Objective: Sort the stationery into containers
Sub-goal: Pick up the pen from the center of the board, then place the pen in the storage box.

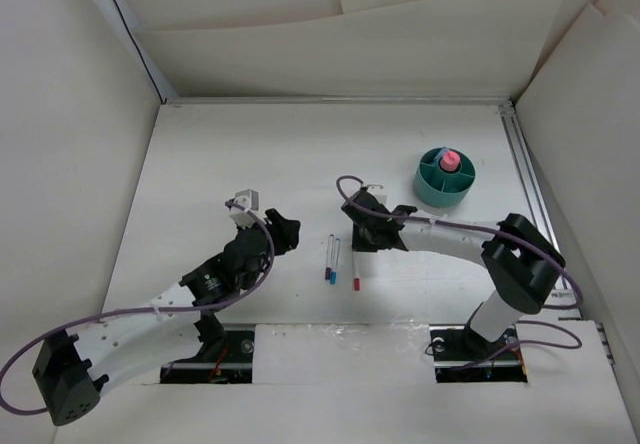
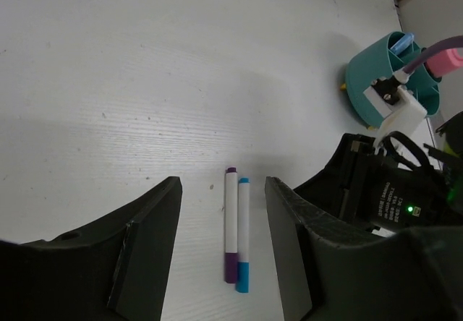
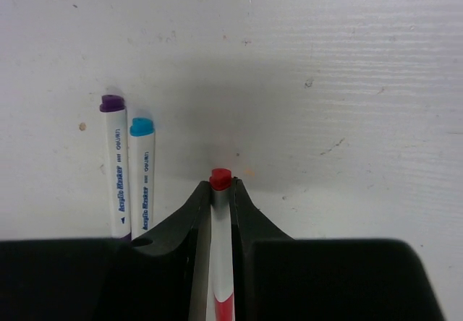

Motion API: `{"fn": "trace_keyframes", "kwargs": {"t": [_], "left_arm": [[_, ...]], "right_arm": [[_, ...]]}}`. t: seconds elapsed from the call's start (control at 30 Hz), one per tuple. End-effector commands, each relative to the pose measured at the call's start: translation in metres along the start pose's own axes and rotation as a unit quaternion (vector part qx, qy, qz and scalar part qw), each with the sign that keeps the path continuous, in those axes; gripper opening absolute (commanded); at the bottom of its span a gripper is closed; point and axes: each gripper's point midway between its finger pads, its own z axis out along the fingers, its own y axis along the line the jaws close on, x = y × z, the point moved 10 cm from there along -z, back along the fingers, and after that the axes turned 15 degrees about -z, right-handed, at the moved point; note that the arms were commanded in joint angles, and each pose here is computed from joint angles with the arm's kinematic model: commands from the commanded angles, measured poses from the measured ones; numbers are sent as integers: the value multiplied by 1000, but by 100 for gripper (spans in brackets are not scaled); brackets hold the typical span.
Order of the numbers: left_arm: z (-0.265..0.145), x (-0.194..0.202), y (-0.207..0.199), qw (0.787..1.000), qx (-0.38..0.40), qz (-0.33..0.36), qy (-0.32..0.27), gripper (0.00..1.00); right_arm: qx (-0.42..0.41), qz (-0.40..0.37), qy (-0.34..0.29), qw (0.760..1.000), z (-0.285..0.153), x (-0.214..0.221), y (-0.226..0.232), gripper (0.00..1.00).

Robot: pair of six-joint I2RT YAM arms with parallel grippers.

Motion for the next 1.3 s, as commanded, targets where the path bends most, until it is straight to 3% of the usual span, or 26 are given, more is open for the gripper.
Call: {"fn": "trace_keyframes", "kwargs": {"t": [0.0,0.17,0.27,0.37,0.5,0.53,0.6,0.63,0.73,0.77,0.93,1.27], "left_arm": [[2,-5,-7,1000,17,-15,-18,47],[-1,-7,-9,1000,24,-12,-15,47],[5,0,-9,1000,23,-6,1,48],[11,8,-11,999,25,6,28,48],[14,11,-18,997,50,20,46,45],[16,13,-19,997,53,20,51,44],[19,16,-18,997,51,27,59,44],[20,16,-22,996,59,25,61,43],[24,21,-21,995,57,33,69,43],[25,23,-20,995,57,35,77,43],[29,28,-21,994,63,35,87,41],[34,31,-22,993,63,46,93,41]], "right_arm": [[-11,18,-92,996,-31,-46,7,3],[18,29,-175,984,-73,-89,-20,2],[41,64,-238,968,-104,-121,-58,1],[83,111,-318,938,-139,-148,-101,1],[212,174,-385,882,-165,-163,-148,1],[249,196,-406,857,-174,-168,-162,1],[288,204,-412,840,-171,-166,-175,1],[307,219,-433,819,-177,-172,-178,1],[350,211,-427,807,-162,-176,-184,0],[372,218,-434,791,-162,-180,-187,0],[422,197,-420,779,-142,-192,-192,0],[443,148,-399,789,-107,-196,-175,0]]}}
